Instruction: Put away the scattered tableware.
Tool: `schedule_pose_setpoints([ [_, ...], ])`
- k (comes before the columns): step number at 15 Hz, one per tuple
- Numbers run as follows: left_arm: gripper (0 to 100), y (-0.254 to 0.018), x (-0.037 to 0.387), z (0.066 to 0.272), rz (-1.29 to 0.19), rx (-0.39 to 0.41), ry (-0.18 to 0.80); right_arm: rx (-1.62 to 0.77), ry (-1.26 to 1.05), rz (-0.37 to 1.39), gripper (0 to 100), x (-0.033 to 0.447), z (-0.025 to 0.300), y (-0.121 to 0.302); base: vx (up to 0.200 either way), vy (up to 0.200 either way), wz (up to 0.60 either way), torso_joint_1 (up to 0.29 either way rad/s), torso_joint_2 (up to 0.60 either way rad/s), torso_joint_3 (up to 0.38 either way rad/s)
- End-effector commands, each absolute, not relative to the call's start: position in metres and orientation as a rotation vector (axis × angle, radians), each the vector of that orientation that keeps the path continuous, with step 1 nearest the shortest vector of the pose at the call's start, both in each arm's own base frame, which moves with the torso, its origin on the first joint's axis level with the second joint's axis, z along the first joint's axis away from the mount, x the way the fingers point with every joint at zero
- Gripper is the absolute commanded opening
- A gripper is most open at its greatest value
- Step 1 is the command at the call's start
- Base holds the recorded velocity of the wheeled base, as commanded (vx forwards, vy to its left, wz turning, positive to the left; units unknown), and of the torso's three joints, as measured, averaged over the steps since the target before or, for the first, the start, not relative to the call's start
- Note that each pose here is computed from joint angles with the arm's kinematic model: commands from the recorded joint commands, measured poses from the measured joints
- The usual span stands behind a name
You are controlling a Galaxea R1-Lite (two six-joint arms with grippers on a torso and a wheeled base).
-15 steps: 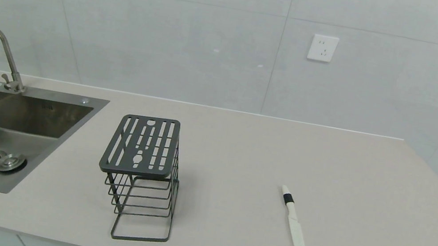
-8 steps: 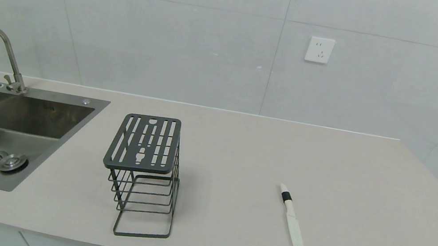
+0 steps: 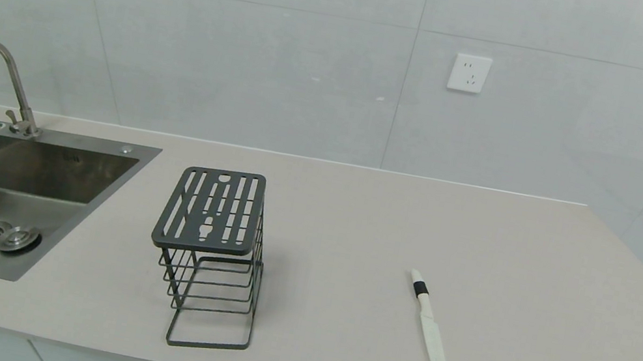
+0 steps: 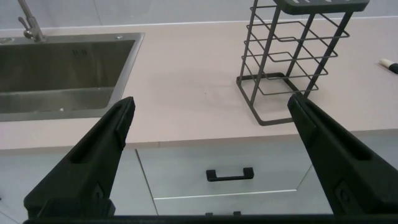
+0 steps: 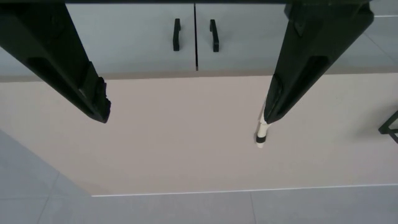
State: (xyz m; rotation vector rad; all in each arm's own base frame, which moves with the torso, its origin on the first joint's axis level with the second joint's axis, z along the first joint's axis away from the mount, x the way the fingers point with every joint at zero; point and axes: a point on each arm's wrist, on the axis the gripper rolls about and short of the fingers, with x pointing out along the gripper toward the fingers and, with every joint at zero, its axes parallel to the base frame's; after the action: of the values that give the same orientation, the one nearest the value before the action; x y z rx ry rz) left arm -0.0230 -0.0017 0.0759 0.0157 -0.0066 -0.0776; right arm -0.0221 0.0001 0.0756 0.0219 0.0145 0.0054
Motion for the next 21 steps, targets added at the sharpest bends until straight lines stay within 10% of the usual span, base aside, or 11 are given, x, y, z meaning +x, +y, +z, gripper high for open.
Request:
schedule_pose_setpoints([
  [1, 100, -0.0017, -0.0229, 0.0760, -0.077, 0.014, -0.005, 0.023, 0.015, 0.006, 100, -0.0221, 0.0755, 0.0001, 0.000, 0.000, 0.00, 0.000, 0.00, 0.000],
  [21, 100, -0.0017, -0.0229, 0.0760, -0.077, 0.011, -0.005, 0.021, 0.015, 0.006, 100, -0.0221, 0.0755, 0.0001, 0.000, -0.030, 0.00, 0.006, 0.00, 0.003],
])
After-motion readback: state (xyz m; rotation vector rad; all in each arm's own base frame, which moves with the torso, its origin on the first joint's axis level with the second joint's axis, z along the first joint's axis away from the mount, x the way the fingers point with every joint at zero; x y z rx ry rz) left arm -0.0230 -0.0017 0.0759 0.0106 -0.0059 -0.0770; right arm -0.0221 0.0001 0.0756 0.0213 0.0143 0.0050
